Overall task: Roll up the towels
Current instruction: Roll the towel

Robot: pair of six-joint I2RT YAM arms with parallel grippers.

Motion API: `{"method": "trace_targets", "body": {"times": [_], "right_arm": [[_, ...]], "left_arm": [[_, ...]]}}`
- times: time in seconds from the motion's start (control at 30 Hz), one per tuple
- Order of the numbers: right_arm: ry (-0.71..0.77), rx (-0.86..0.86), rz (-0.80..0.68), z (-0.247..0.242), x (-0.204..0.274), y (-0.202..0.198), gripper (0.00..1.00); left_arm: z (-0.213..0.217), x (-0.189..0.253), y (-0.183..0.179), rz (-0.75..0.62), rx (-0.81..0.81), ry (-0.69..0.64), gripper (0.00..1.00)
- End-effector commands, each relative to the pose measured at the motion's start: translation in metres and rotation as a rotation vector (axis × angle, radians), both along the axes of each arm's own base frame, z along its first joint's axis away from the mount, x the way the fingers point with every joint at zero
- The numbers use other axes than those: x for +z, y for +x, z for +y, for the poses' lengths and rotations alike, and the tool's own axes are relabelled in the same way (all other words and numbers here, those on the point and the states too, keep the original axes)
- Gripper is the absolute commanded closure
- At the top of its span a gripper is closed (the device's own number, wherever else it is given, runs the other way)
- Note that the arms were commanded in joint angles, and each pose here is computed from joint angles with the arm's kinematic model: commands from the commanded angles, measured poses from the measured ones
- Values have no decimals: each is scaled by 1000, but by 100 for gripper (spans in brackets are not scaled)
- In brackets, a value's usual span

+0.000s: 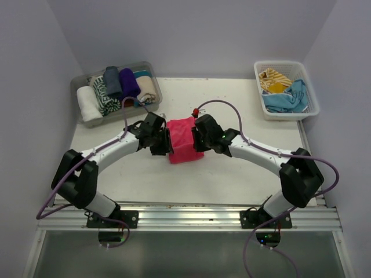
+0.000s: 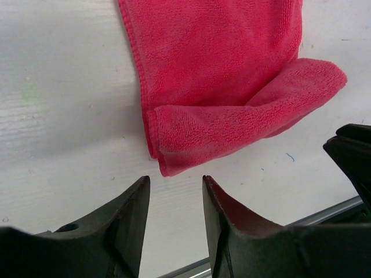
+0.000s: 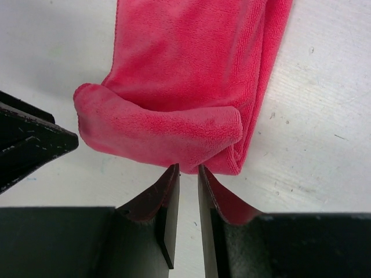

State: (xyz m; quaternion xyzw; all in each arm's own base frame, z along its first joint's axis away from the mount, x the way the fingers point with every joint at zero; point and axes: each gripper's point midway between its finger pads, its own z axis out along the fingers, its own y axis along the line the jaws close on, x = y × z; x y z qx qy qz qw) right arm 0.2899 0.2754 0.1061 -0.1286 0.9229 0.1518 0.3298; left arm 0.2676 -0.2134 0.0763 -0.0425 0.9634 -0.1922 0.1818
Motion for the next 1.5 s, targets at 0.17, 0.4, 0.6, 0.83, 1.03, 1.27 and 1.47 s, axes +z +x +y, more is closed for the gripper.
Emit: {"method": "trace_targets", "body": {"times": [0.17,0.4,0.6,0.83,1.03,1.27,1.47], "right_arm": [[15,49,21,17,2,8,81],[-6,55,21,20,-3,13,76],[-87,-6,7,12,-14,37,78],[-134,-64,20,5,-33,61,78],[-74,17,29,29,-37,66,77],[-76,6,24,29,-32,69,77],[-69,-9,-50,15,1,66,75]], "left_arm": [[-28,-8,22,-43,-84,-76,67],[-40,-13,49,-54,-99,-48,79],[-39,-3,62,-79,-65,-25,81],[-36,6,67,-102,-54,-7,78],[-26,17,61,-116,-20,7,55],[-27,24,55,-133,-29,-16,59],[-39,-1,49,-77,-63,-60,79]]}}
